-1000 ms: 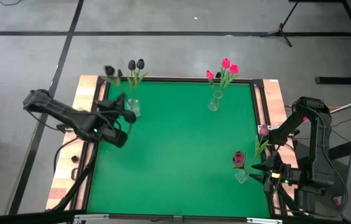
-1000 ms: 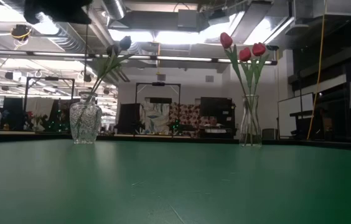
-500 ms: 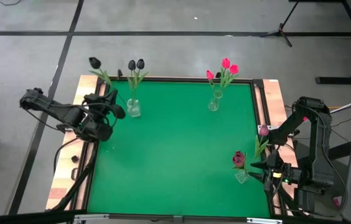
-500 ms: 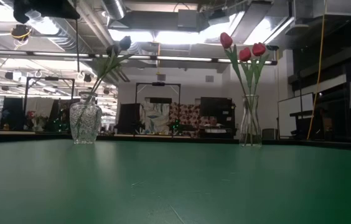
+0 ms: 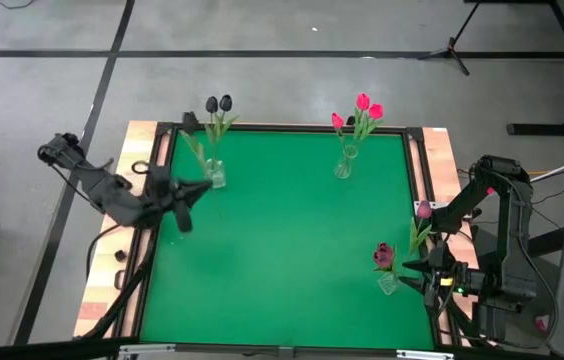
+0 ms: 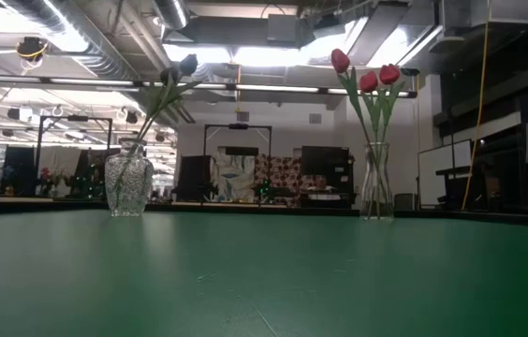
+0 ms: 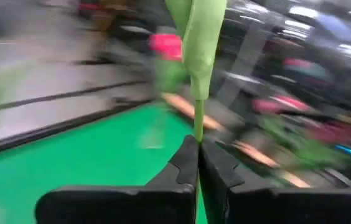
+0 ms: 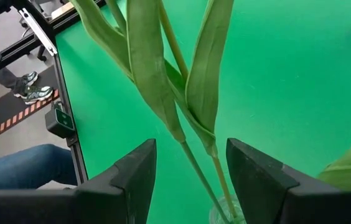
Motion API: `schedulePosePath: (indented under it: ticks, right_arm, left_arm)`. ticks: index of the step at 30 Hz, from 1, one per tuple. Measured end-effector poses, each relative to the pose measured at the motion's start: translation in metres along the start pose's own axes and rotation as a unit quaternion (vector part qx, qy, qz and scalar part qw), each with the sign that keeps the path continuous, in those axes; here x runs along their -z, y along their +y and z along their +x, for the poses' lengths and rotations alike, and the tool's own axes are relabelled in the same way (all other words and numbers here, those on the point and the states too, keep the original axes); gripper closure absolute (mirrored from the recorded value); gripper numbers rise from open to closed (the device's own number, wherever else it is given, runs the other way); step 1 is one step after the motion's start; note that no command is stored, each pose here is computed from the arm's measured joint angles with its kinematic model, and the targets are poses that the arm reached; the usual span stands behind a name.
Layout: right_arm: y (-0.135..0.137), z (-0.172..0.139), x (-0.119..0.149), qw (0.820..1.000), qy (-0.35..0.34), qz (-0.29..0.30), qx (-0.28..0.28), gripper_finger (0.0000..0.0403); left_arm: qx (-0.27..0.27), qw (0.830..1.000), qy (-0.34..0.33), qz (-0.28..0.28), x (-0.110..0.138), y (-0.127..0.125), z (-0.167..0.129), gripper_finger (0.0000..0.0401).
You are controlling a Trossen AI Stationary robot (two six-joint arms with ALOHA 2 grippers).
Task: Sort flowers into vase by color
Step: Put the black flower into the top left transparent vase
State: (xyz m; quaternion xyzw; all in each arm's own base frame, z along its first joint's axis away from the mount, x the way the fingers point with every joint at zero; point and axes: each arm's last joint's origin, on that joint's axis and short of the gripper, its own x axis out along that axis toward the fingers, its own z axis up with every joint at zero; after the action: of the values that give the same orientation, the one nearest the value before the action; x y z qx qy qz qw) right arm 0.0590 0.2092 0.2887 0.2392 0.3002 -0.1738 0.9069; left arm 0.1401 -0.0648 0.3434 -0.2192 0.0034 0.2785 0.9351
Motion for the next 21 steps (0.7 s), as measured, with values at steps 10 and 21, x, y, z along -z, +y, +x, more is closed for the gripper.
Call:
schedulePosePath:
  ticks: [10, 21]
  right_arm:
    - [-0.001, 0.0, -0.001, 1.0, -0.002, -0.005, 0.004, 0.021]
    - [-0.001, 0.0, -0.001, 1.0, -0.002, -0.005, 0.003, 0.021]
  left_arm:
    - [0.086, 0.993, -0.063, 0.057, -0.04, 0.015, 0.011, 0.0401]
    - [-0.01, 0.99, -0.083, 0.112, -0.008, 0.075, 0.028, 0.0401]
